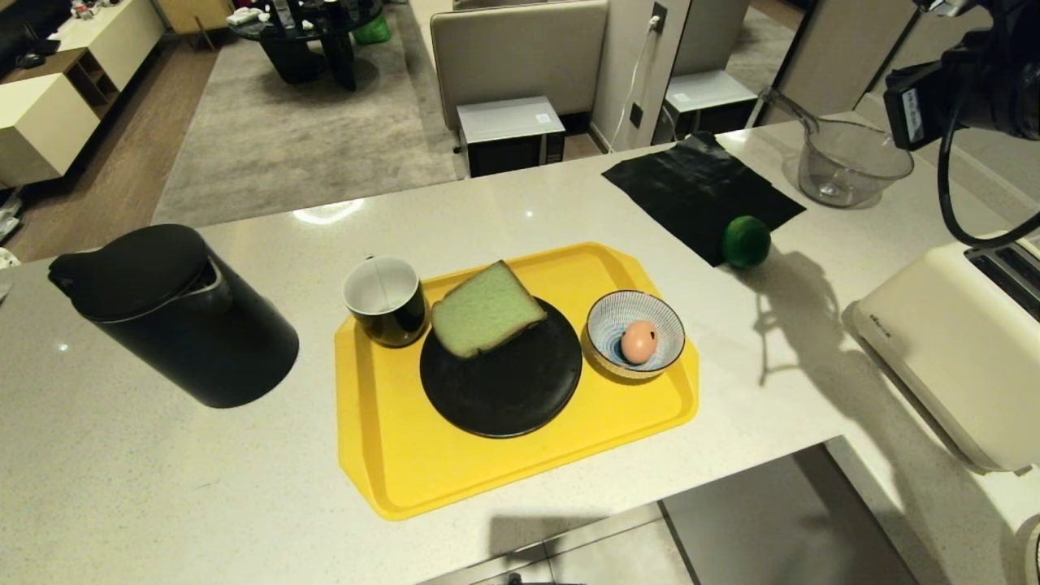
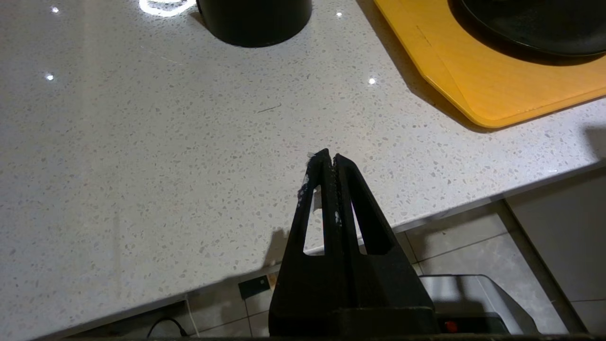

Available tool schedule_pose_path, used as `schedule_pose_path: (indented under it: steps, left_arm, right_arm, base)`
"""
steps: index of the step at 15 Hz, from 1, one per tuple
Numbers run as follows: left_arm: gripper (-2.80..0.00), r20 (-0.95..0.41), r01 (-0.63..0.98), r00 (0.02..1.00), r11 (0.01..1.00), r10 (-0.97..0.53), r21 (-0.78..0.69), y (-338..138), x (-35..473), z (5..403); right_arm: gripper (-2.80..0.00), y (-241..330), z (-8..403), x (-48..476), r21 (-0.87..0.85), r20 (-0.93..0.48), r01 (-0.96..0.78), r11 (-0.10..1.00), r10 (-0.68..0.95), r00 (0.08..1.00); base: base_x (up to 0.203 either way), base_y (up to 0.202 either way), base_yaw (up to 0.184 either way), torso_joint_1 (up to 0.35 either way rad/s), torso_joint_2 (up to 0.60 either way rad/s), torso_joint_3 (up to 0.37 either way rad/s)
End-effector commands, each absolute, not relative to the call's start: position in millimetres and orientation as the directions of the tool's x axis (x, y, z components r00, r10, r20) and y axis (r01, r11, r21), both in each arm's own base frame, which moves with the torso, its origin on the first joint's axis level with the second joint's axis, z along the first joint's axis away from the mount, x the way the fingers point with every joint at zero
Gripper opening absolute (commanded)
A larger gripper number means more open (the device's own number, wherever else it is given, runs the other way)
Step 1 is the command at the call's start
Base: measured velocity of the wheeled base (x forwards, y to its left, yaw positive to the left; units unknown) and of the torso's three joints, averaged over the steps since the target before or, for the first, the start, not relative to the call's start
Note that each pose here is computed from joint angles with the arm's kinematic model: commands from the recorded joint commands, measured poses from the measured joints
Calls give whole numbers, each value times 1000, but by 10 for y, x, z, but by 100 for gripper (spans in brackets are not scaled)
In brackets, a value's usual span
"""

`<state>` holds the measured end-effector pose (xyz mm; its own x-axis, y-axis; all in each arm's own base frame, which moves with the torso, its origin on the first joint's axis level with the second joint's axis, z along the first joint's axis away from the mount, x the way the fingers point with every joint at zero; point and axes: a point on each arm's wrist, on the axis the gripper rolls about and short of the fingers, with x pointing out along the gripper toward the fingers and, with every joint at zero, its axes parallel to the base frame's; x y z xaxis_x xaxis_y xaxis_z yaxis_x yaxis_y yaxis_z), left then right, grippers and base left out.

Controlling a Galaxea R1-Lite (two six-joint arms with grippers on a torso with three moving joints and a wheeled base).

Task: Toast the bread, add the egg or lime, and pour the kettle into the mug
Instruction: Put the fruit on a plate

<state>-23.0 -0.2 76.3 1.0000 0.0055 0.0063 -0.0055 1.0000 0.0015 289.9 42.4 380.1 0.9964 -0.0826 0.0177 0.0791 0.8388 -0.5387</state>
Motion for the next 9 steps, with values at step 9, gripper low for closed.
schedule_pose_path:
  steps: [9]
  left_arm:
    - [-280, 8, -6, 1000, 1000, 6, 2, -2, -230, 763]
  right_arm:
    - [-280, 941, 3682, 2904, -449, -15, -81, 890, 83, 996]
  base:
    - [0, 0, 0, 0, 0, 0]
